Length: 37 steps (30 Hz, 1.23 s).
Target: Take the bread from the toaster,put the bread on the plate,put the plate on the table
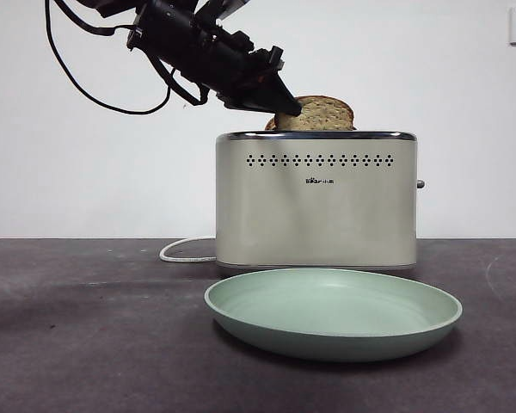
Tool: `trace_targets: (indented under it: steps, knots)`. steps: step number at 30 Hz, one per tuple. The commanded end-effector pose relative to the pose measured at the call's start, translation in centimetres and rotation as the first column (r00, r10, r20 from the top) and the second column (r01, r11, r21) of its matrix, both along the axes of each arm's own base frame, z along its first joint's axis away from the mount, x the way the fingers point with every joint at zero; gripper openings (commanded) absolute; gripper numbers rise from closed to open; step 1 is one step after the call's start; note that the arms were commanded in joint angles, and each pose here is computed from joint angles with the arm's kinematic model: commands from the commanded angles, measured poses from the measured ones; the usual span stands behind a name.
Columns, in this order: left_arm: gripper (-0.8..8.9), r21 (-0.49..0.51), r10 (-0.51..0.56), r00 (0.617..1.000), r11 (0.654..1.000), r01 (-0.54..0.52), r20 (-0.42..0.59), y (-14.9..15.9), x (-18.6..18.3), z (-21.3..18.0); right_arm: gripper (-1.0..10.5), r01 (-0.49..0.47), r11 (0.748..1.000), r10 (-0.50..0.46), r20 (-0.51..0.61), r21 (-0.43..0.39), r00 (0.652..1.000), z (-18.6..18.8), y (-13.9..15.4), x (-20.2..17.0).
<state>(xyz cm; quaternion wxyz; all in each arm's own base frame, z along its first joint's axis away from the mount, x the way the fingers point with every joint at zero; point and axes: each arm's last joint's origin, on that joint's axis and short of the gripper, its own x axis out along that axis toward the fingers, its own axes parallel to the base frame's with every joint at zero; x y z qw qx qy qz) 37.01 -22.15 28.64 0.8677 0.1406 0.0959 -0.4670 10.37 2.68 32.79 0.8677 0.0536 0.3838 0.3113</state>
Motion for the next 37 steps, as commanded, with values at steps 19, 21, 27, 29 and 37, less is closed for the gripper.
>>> trace_targets:
  steps: [19,21,27,29,37]
  knots:
    - [-0.09,-0.079,-0.002,0.996,0.997,0.008,0.088,1.7,-2.9,12.3,5.7,0.001,1.000,-0.001,0.000,-0.001,1.000,0.0,0.1,0.4]
    - [-0.08,-0.096,0.002,0.995,0.995,0.007,0.098,2.5,-4.2,13.8,5.7,0.001,1.000,-0.001,-0.002,-0.001,1.000,0.0,0.1,0.6]
    - [-0.08,-0.138,0.036,0.995,0.990,-0.023,0.093,5.4,-9.4,18.2,5.6,0.008,1.000,-0.008,-0.021,0.001,1.000,-0.3,0.3,2.1]
    - [-0.08,-0.126,0.035,0.997,0.992,-0.025,0.072,6.4,-11.2,19.1,5.6,0.014,1.000,-0.014,-0.037,0.005,0.999,-0.5,0.3,2.9]
    - [-0.07,-0.043,0.003,0.999,0.999,-0.005,-0.049,9.2,-17.5,20.2,5.6,0.016,1.000,-0.017,-0.134,-0.006,0.991,-2.5,0.8,7.1]
